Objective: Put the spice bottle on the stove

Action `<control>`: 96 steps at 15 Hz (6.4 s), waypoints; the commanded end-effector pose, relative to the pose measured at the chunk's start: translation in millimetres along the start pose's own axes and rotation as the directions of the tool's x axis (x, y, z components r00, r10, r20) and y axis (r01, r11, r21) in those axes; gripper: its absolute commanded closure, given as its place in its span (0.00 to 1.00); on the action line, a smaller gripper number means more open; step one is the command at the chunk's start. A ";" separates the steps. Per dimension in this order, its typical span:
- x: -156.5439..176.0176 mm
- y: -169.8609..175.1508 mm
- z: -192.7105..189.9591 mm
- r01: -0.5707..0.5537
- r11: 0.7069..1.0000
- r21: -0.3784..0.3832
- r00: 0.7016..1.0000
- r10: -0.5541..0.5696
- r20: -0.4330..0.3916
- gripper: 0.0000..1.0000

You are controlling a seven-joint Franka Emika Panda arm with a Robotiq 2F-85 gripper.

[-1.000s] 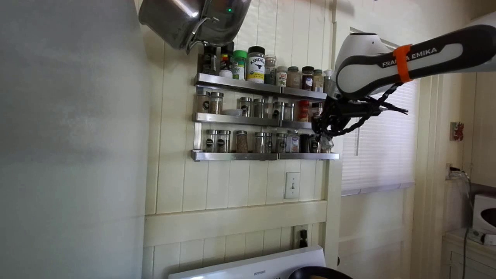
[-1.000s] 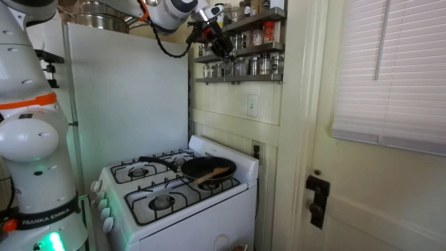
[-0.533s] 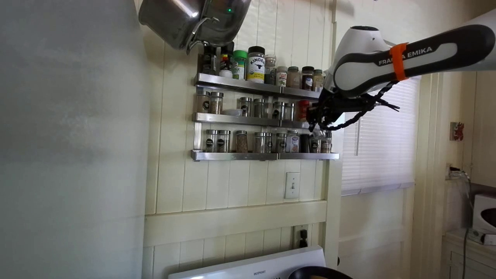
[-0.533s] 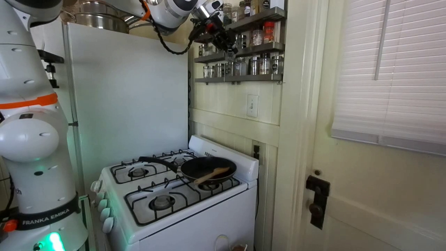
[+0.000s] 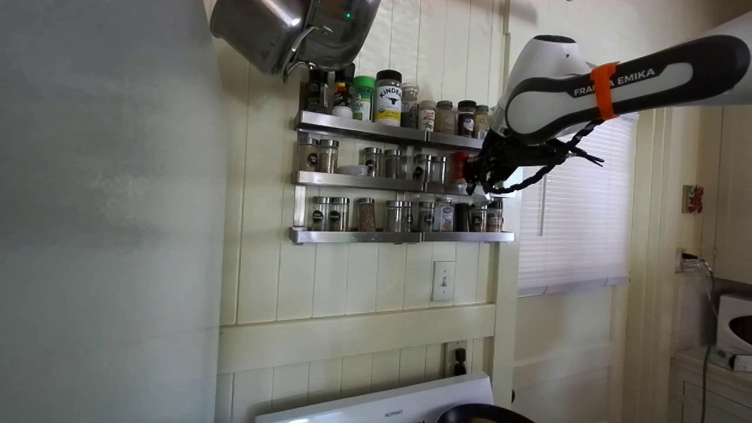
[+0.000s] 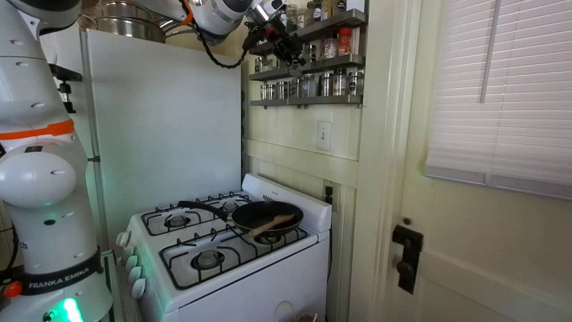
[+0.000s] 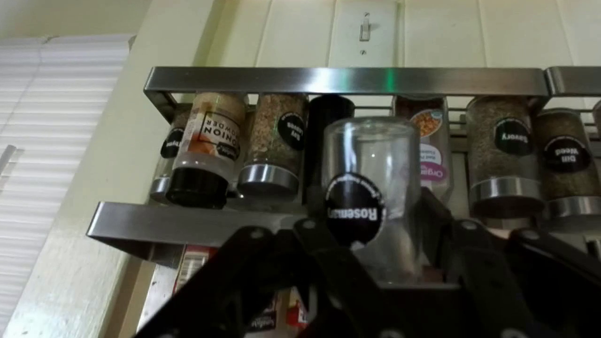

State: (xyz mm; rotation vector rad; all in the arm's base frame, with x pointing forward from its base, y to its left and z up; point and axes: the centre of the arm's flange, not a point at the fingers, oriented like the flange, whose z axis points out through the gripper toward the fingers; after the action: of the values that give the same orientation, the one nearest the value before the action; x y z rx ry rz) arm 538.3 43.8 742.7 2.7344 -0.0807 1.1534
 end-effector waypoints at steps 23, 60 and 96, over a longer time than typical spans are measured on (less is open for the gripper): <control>96.4 2.5 -5.8 -0.059 0.998 0.019 0.996 0.058 0.063 0.77; 12.3 -13.3 8.9 -0.029 0.999 -0.035 0.916 0.012 -0.401 0.77; 6.3 -15.4 47.4 -0.097 0.990 0.104 0.892 0.133 -0.433 0.27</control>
State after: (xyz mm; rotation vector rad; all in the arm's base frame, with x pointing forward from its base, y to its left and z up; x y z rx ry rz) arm 577.8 49.2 716.7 2.4443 -0.1172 1.8310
